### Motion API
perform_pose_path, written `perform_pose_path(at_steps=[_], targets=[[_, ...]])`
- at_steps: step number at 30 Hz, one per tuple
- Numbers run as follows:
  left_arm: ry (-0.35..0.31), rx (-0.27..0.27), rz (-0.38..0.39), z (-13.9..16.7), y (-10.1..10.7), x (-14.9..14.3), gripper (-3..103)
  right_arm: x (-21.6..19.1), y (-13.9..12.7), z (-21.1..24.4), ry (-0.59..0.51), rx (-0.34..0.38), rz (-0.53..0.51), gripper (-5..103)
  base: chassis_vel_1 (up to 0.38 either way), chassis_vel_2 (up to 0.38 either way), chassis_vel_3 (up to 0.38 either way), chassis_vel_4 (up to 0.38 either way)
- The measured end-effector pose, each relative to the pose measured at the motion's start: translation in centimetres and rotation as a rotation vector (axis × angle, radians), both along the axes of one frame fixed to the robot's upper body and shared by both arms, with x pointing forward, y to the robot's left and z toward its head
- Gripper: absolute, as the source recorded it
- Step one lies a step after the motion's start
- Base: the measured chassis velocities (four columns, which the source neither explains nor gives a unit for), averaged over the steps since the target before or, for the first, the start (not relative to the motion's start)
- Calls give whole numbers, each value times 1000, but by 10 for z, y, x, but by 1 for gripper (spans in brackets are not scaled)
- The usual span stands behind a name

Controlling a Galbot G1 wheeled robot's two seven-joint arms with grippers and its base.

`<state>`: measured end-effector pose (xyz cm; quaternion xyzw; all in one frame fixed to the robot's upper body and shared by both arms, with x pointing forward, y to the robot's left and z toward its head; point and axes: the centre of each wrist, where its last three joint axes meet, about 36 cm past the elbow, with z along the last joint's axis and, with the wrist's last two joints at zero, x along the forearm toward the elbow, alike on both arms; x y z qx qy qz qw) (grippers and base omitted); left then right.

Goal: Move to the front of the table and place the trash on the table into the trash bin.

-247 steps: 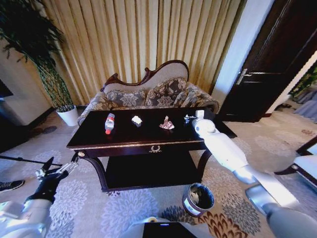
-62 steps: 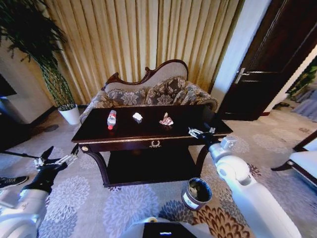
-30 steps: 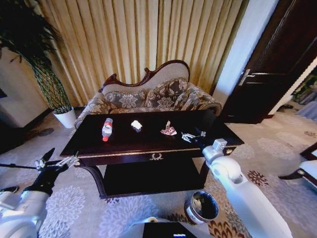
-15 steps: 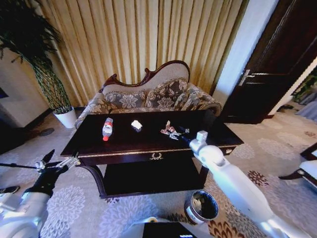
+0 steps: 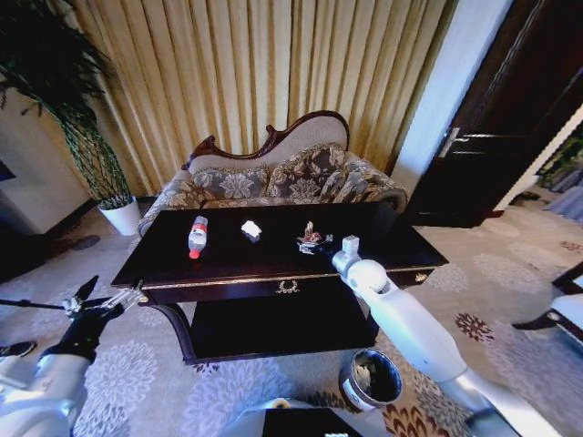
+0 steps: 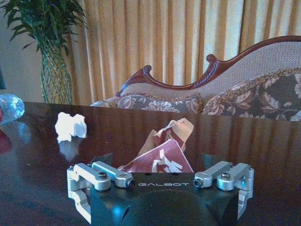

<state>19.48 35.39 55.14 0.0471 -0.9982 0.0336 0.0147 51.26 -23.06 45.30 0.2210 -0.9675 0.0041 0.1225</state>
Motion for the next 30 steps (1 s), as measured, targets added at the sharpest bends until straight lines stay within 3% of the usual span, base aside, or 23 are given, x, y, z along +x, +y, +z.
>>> perform_pose_path(at_steps=[6, 8, 10, 12, 19, 21, 24, 27, 28, 30], targets=[[1, 1, -2, 0, 0, 0, 100, 4, 0, -3, -9, -3, -11, 101, 0, 0, 0, 0], [2, 2, -3, 0, 0, 0, 100, 7, 0, -3, -14, -3, -18, 97, 0, 0, 0, 0], [2, 4, -6, 0, 0, 0, 100, 9, -1, -2, -19, -6, -25, 82, 0, 0, 0, 0], [2, 4, -7, 1, 0, 1, 100, 9, -2, -2, -20, -6, -26, 82, 0, 0, 0, 0], [1, 3, -8, 0, 0, 1, 100, 9, -5, -3, -23, -18, -34, 49, 0, 0, 0, 0], [0, 3, -8, 0, 0, 1, 100, 9, -6, -3, -23, -19, -35, 49, 0, 0, 0, 0], [-2, 3, -7, 0, 0, 1, 100, 9, -7, -3, -24, -18, -39, 33, 0, 0, 0, 0], [-2, 4, -6, 1, 0, 1, 100, 8, -8, -2, -25, -17, -41, 27, 0, 0, 0, 0], [-3, 5, -6, 1, 0, 1, 100, 7, -8, -2, -27, -16, -45, 17, 0, 0, 0, 0], [-3, 5, -9, 1, 0, 1, 100, 5, -9, 1, -32, -4, -64, 11, 0, 0, 0, 0]])
